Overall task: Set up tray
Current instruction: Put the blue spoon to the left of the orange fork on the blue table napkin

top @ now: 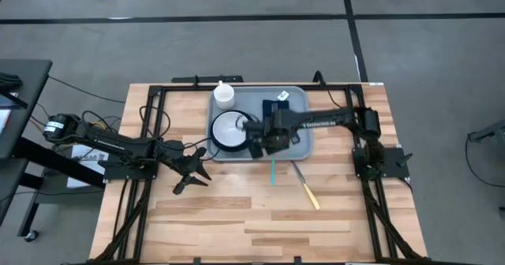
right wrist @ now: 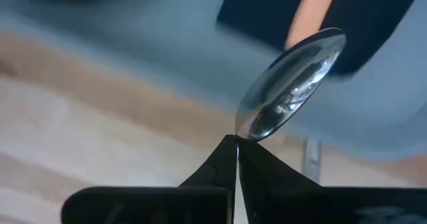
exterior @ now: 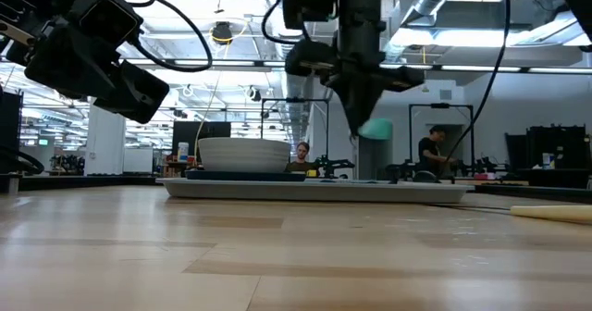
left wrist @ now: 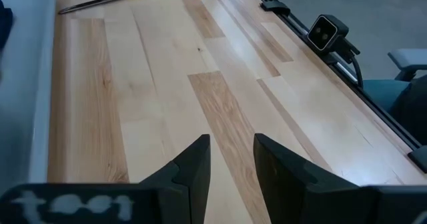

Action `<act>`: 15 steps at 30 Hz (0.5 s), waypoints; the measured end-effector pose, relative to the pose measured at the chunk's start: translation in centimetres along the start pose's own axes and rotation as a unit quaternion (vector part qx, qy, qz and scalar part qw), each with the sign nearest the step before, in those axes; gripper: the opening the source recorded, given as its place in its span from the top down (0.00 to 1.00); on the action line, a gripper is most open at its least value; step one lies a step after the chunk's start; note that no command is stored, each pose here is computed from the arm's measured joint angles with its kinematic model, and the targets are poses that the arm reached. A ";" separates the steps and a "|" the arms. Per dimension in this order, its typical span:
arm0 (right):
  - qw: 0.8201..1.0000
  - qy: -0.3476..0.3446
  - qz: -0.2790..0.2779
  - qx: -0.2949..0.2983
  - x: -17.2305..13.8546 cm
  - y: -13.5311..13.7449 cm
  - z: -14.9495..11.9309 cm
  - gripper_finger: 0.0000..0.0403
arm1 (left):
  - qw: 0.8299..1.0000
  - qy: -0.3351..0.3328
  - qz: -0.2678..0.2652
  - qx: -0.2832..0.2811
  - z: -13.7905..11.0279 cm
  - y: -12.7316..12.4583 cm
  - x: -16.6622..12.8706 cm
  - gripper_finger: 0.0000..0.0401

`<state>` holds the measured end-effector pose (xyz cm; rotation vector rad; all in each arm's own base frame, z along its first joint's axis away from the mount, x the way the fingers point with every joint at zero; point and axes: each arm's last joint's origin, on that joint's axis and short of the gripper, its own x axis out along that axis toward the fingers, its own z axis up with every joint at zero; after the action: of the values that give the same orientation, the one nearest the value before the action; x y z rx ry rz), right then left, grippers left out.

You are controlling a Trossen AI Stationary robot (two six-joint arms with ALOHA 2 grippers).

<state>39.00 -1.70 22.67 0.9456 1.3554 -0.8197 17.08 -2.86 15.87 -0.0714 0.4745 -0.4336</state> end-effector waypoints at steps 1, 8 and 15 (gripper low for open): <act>1.000 -0.003 0.001 0.002 -0.2 -0.4 0.8 1.00 | 1.000 0.000 0.000 0.000 0.0 0.0 0.0 0.74; 0.999 -0.034 0.000 0.014 -0.5 -3.3 5.9 1.00 | 1.000 0.001 0.000 0.000 0.0 0.0 0.0 0.74; 0.997 -0.073 0.040 0.007 -0.9 -5.5 10.1 1.00 | 1.000 0.000 0.000 0.004 0.0 0.0 0.0 0.74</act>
<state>38.23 -13.23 22.90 0.9265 1.1801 -0.8226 17.08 -2.86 15.87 -0.0627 0.4725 -0.4353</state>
